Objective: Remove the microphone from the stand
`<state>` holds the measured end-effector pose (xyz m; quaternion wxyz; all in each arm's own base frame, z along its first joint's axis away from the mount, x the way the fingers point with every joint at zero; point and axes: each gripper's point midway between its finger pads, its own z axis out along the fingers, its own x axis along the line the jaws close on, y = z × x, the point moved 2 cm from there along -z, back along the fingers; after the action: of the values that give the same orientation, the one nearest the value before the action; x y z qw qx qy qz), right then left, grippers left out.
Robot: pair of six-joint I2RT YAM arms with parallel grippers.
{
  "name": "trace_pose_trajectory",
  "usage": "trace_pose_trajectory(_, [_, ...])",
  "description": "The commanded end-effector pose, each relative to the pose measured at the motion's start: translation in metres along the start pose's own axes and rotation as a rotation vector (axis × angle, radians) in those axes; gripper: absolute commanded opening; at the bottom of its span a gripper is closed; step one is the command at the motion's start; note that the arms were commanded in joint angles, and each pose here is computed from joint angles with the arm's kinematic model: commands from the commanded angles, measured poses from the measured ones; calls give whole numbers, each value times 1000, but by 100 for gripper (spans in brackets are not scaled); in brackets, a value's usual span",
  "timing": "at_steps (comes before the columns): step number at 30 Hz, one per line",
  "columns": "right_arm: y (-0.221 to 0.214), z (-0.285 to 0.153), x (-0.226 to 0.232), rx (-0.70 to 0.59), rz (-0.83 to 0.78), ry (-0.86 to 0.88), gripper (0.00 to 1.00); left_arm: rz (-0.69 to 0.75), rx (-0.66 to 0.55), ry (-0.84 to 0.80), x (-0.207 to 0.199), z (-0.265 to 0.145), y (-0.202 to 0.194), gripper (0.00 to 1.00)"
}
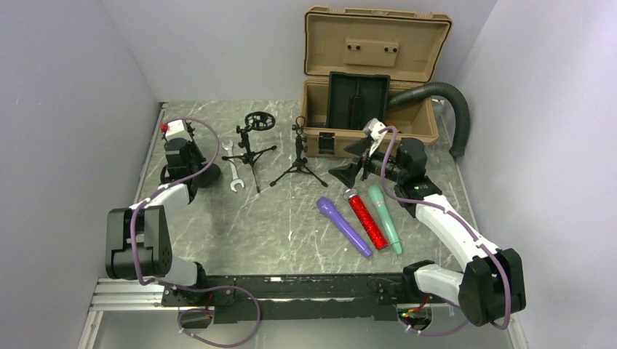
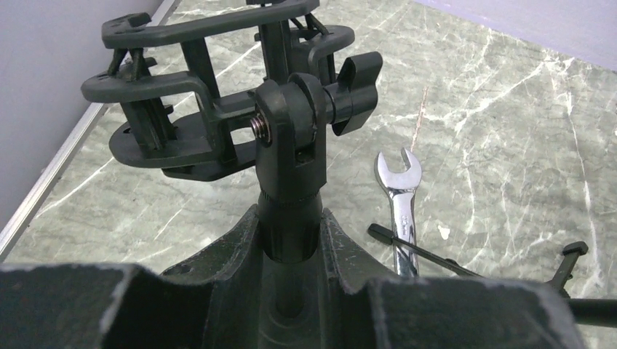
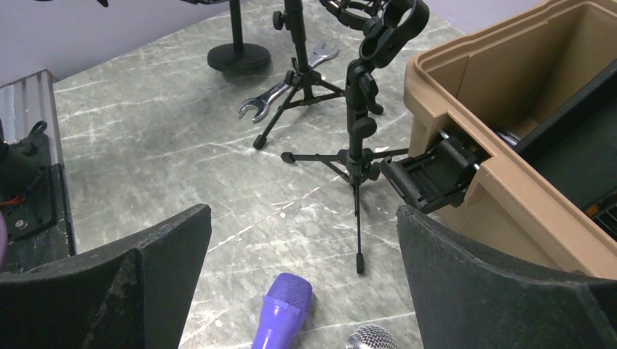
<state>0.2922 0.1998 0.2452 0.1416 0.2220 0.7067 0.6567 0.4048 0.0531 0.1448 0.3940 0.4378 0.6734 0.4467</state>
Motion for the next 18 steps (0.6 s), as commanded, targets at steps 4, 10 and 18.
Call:
trace_pose_trajectory(4, [4, -3, -3, -17, -44, -10, 100, -24, -236, -49, -18, 12, 71, 2])
trace_pose_trajectory(10, [4, -3, -2, -18, -48, -7, 100, -3, -262, -63, -20, 20, 74, 2])
trace_pose_trajectory(18, [4, -3, -2, -18, -47, -6, 100, 38, -292, -58, -20, 29, 75, 2])
